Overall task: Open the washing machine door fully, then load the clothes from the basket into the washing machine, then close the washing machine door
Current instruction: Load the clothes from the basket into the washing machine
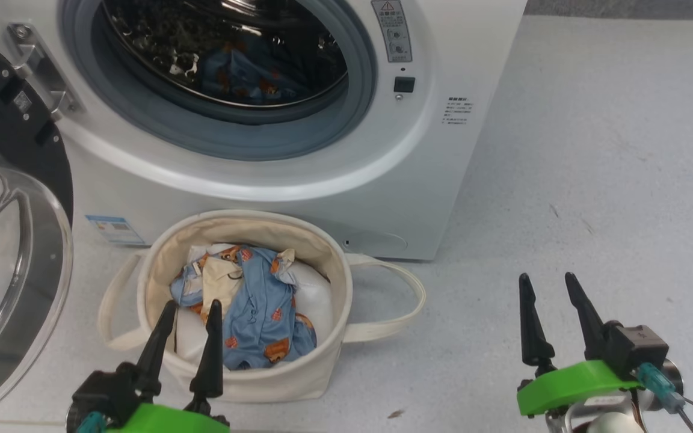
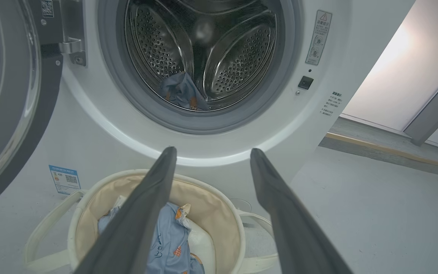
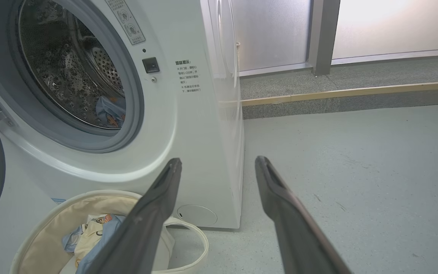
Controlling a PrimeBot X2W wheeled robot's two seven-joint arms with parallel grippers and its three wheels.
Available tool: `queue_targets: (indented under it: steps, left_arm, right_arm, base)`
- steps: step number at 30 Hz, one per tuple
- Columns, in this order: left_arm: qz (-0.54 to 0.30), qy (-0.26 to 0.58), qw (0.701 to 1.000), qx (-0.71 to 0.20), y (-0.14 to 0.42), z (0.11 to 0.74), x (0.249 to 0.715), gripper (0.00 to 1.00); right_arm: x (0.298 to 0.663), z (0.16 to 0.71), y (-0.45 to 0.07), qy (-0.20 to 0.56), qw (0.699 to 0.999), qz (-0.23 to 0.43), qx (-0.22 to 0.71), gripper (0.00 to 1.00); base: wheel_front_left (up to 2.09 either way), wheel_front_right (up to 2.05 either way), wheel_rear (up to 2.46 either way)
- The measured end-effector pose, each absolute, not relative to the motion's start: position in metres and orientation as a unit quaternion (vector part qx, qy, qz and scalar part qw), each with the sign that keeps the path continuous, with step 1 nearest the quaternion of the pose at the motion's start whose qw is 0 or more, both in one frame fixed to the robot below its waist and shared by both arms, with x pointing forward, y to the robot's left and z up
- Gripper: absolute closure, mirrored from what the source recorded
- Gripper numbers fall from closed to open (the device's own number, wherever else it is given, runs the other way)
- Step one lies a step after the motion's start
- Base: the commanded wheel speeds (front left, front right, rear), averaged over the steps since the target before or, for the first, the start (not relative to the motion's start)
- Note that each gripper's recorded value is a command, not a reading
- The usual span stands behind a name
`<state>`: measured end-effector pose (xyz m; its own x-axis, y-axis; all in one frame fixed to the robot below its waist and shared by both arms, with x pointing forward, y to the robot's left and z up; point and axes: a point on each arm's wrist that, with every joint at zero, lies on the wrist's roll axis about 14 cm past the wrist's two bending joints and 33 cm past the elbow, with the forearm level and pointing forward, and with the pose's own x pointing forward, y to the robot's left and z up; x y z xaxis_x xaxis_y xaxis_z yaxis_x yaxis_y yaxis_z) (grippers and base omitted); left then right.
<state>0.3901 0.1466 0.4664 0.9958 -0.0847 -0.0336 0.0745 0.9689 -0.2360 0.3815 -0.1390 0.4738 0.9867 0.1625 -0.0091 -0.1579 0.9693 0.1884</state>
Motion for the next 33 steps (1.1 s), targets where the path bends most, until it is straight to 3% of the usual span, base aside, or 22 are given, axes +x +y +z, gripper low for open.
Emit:
queue_targets:
  steps: [8,18,33]
  left_arm:
    - [-0.068,0.135,0.983,-0.106,0.124,0.395,0.399,0.0]
    - [-0.068,0.249,0.961,-0.099,0.118,0.319,0.452,0.0]
    - [-0.092,0.396,0.913,-0.045,0.102,0.202,0.52,0.0]
  right_arm:
    - [0.4,0.467,-0.139,0.018,0.992,0.081,0.094,0.0]
    - [0.438,0.437,-0.136,0.043,0.992,0.086,0.083,0.0]
    - [0.481,0.35,-0.145,0.11,0.988,0.074,0.074,0.0]
  base:
    - [0.0,0.0,0.0]
    - [0.0,0.0,0.0]
    - [0.0,0.0,0.0]
